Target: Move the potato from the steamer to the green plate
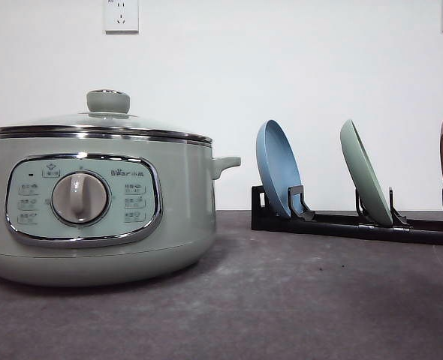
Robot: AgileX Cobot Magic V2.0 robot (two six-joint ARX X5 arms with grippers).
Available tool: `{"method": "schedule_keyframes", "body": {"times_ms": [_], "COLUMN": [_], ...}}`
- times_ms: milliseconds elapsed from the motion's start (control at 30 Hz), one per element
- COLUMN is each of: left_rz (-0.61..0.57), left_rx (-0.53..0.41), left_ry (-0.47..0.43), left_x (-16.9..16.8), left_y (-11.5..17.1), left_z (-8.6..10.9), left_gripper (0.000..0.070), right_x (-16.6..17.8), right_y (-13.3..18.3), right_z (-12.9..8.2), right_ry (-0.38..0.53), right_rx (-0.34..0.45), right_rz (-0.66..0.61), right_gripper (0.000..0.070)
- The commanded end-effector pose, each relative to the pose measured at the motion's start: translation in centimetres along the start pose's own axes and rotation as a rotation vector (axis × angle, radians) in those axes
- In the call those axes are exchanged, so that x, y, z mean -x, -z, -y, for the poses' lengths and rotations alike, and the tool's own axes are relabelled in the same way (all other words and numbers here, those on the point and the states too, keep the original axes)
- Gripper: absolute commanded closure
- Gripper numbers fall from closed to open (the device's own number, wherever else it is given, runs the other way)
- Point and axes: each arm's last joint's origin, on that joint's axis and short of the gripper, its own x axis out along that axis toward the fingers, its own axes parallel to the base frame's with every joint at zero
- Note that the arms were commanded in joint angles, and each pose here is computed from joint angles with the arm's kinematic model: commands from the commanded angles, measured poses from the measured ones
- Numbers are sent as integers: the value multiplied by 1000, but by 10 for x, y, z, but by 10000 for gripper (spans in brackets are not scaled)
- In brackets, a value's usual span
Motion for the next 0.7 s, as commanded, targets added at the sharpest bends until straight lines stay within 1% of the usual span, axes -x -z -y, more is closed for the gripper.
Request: {"method": "schedule_keyframes", "body": {"times_ms": [0,67,133,200,433,533,667], "left_rz": [-23,-27,-28,-21,57,75,106], "left_rx": [45,74,91,94,89,76,23], "left_ry": [-4,12,38,62,100,107,118], "left_x": [-1,-1,1,3,18,25,34], "left_y": [4,4,1,-5,-36,-51,-73], "left_z": [-2,-1,1,4,17,24,33], "left_gripper": [697,697,697,697,697,697,697], "right_x": [0,0,2,4,15,21,28], "right_y": [1,-1,-4,-10,-39,-56,-81], "right_z": [0,-1,-2,-5,-17,-25,-35], "right_ry": [-9,-9,-14,-20,-52,-62,-71], "right_rx": [-47,-74,-83,-79,-58,-48,-16], "right_rz": [-4,-1,9,26,104,133,161], "right_gripper": [700,700,700,700,700,700,700]}}
